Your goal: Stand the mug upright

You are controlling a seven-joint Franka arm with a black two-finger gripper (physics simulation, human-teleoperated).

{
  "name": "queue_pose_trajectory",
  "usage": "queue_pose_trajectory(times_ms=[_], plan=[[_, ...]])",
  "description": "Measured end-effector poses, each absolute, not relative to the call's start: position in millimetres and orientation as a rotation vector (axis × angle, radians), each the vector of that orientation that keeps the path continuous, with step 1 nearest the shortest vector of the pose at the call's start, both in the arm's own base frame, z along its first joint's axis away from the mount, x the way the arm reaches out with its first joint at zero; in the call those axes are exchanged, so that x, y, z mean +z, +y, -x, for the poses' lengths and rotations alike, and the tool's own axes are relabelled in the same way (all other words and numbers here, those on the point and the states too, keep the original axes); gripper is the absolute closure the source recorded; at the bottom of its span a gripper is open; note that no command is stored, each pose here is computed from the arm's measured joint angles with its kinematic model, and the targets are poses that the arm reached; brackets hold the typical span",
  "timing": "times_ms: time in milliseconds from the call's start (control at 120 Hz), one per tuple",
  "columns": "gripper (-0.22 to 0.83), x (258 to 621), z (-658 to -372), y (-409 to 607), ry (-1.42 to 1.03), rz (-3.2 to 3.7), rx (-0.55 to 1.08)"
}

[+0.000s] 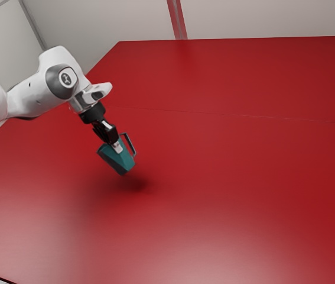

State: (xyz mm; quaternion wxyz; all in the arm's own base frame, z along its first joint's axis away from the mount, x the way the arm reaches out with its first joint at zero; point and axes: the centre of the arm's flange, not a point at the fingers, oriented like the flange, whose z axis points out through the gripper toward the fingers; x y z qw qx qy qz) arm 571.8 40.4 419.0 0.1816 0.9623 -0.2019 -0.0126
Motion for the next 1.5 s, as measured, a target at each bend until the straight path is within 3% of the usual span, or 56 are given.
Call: queue_pose_trajectory(times_ms=[333,933,1108,1200,1333,1500], plan=[[0.78,410.4,-579.3,35.7,-0.643,-3.022,-0.077],[0.78,345.7,-591.5,23.8,-0.431,-3.117,-0.116],[0.41,344.8,-591.8,21.9,-0.388,-3.114,-0.114],[0.27,348.6,-591.7,21.9,-0.373,-3.115,-0.106],[0.14,380.0,-589.5,21.8,-0.355,-3.116,-0.044],[0.06,439.8,-588.3,21.9,-0.324,-3.103,0.030]])
